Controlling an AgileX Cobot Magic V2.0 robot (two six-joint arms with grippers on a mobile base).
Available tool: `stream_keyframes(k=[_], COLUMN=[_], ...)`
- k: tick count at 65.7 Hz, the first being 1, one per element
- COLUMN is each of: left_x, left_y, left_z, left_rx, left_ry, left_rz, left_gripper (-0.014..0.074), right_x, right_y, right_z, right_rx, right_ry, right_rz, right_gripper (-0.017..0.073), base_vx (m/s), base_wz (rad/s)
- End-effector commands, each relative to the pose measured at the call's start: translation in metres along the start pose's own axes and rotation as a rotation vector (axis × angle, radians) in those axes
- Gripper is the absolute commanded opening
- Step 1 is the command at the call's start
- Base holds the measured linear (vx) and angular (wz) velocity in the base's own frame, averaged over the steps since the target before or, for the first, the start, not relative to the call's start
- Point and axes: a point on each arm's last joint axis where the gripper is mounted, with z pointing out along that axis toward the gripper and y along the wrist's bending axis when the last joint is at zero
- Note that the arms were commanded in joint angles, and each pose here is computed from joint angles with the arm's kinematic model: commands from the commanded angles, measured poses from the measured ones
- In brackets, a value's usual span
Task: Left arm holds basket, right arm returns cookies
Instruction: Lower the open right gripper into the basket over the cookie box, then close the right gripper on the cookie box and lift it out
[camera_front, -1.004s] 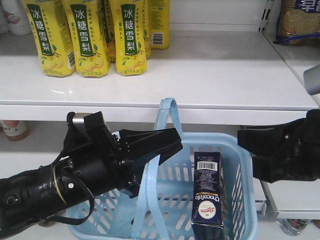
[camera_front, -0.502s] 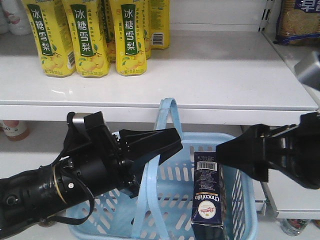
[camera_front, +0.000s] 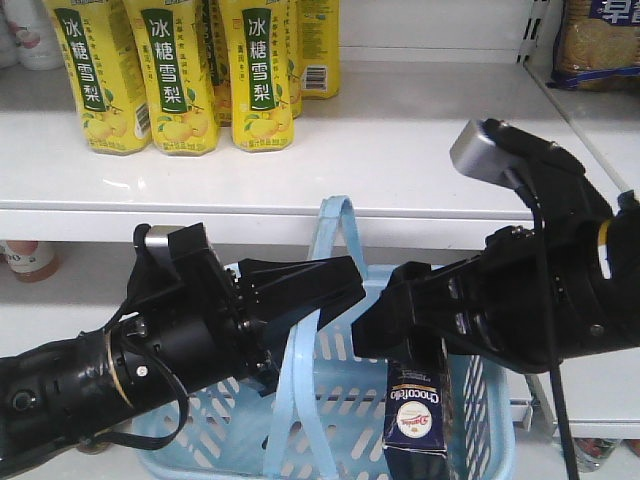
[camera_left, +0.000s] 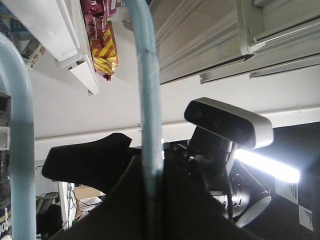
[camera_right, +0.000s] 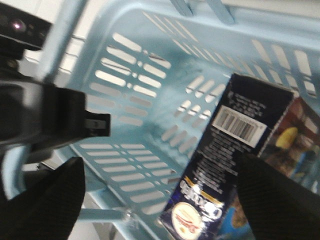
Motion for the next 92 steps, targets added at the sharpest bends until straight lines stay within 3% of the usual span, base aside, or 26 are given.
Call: stream_keyframes(k=[1, 10, 26, 40, 92], left_x=[-0.01, -0.01, -0.01, -0.01, -0.01], left_y=[-0.028, -0.028, -0.028, -0.028, -0.028], left_z=[0.0, 0.0, 0.0, 0.0, 0.0], left_rx=[0.166, 0.166, 0.166, 0.166, 0.166], left_ry=[-0.091, -0.091, -0.091, -0.091, -0.091], left_rz=[0.007, 0.007, 0.007, 0.007, 0.007], left_gripper=[0.0, 0.0, 0.0, 0.0, 0.0], right_x=[-0.003, -0.002, -0.003, 0.001, -0.012], right_y=[0.003, -0.001, -0.001, 0.008, -0.002], right_z=[-0.009, -0.009, -0.006, 0.003, 0.03], right_rx=[0.011, 0.054, 0.059, 0.069, 0.195], right_ry=[-0.014, 0.001, -0.005, 0.027, 0.029], right_rz=[-0.023, 0.008, 0.065, 0.029, 0.07], right_gripper=[0.058, 0.058, 0.058, 0.058, 0.058], base_vx=[0.0, 0.0, 0.0, 0.0, 0.0], base_wz=[0.0, 0.0, 0.0, 0.0, 0.0])
